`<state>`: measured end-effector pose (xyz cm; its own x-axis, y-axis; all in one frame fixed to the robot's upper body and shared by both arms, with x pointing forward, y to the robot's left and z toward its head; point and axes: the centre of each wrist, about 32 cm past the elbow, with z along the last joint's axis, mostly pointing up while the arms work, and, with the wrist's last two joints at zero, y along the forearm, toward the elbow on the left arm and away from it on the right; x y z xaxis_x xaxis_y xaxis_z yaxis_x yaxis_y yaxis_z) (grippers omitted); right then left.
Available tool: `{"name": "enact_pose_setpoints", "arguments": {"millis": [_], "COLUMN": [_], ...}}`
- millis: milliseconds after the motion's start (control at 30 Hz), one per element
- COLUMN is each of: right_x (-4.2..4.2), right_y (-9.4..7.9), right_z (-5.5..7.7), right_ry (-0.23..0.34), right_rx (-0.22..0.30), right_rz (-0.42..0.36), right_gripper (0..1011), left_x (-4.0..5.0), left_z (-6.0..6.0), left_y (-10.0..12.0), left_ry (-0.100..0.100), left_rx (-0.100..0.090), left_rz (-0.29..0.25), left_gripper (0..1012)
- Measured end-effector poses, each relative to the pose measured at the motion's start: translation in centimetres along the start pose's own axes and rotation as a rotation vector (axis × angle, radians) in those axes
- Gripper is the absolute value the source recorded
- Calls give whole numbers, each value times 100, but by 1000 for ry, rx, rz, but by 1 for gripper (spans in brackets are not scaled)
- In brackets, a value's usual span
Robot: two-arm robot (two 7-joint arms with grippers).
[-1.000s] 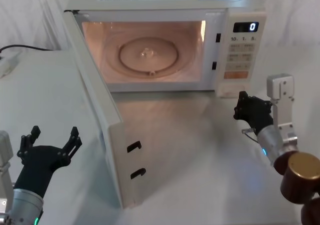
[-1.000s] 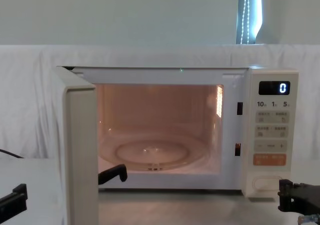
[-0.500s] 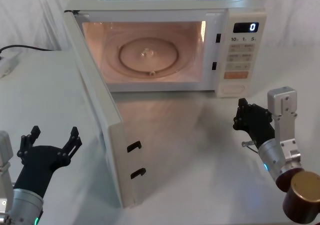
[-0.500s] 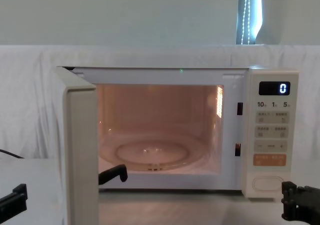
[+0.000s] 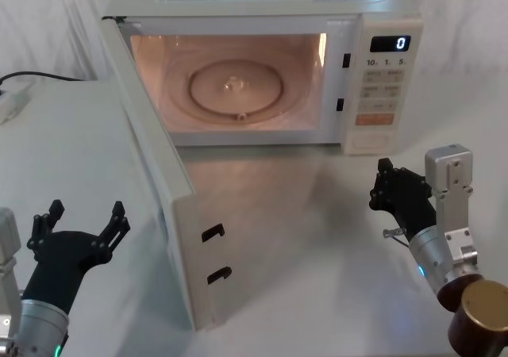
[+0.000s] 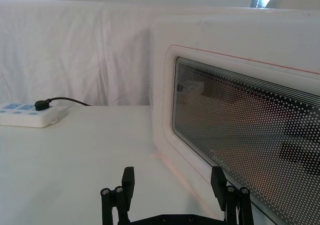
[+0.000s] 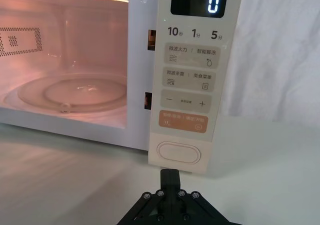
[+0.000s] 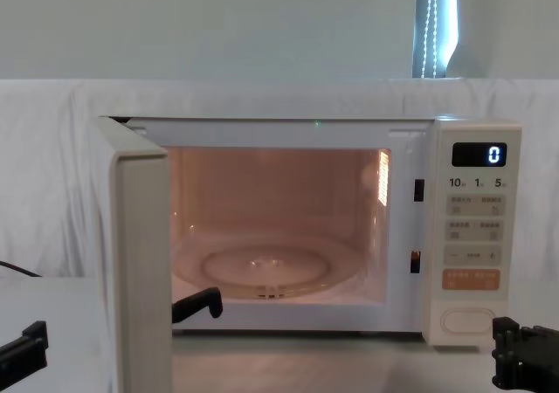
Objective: Press the button to open the microwave door with one hand; close the microwave door with the other hand.
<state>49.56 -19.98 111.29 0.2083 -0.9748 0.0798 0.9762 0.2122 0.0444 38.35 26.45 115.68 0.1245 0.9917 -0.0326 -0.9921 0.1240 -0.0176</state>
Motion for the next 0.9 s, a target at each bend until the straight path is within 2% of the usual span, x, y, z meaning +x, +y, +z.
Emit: {"name": "enact_pose_setpoints", "arguments": {"millis": [833,900], "right_x": [3,3], "right_y": [6,6], "right_z": [1,1], "right_ry": [0,0], "right_rx": [-2,-2], "right_rz": [0,0], "right_gripper": [0,0], "left_x": [0,0], "left_z": [0,0], "left_y": [0,0], "left_ry": [0,0], "left_rx": [0,0], "left_rz": [0,0], "left_gripper": [1001,968]}}
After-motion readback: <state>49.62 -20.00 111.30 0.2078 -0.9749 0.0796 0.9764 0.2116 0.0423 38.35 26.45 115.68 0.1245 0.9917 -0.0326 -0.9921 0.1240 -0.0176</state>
